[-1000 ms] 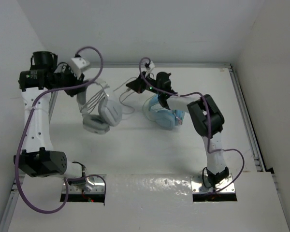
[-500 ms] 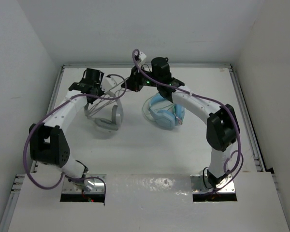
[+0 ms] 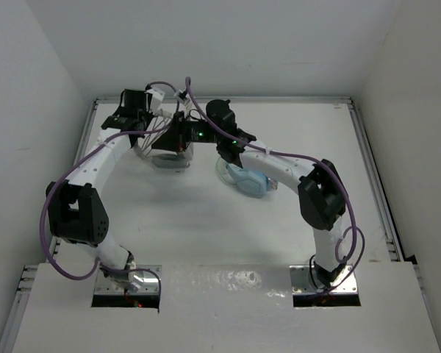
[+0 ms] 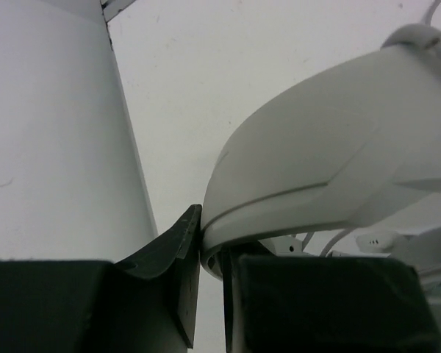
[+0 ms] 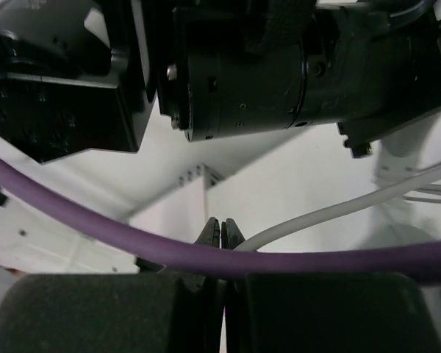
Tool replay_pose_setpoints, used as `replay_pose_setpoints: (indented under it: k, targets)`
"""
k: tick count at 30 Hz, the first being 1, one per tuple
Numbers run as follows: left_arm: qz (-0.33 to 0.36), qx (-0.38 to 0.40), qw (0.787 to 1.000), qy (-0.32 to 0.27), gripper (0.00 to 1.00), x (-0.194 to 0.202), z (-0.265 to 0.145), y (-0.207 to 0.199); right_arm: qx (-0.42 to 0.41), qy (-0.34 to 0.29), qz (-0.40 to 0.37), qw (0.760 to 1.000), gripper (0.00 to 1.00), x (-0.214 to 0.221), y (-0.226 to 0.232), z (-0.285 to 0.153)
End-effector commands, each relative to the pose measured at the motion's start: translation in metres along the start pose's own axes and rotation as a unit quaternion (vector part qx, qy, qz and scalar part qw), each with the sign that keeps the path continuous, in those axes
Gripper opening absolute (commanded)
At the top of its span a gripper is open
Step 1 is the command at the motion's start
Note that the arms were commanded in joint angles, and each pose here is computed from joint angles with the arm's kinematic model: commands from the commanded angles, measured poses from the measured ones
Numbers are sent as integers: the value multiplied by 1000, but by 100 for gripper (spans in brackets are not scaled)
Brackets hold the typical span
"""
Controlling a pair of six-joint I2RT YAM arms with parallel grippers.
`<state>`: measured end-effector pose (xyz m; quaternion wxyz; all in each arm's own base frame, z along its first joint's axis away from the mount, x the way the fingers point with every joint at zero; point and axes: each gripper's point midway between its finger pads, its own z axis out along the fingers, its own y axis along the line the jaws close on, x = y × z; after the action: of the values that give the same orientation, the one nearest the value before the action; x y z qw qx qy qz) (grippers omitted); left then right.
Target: Wrap the headphones
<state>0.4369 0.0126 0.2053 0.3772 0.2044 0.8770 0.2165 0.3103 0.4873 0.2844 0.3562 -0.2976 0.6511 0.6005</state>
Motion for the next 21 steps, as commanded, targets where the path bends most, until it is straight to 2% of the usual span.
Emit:
replay_pose_setpoints:
  k: [1,3,5,11,15,17,21]
  targets:
    - [-112,-64,987,-94,0,-47,-14,52,-122,-24,27,992,0,-30,65,8]
    - [-161,-89,975,-127,0,-61,-21,88,-124,-16,42,991,3,-23,66,15]
    - [-188,-92,968,-142,0,-65,-25,104,-120,-17,45,992,8,-20,65,21]
    - [-220,-76,951,-204,0,-91,-54,113,-104,-24,52,993,9,-13,54,50]
    - [-190,-61,957,-208,0,-92,-65,110,-72,-65,53,994,0,-11,34,49]
    - [-175,-73,961,-202,0,-82,-66,110,-69,-91,33,993,0,-30,36,36]
    - [-93,-86,973,-190,0,-64,-63,105,-23,-153,17,988,0,-79,10,-6]
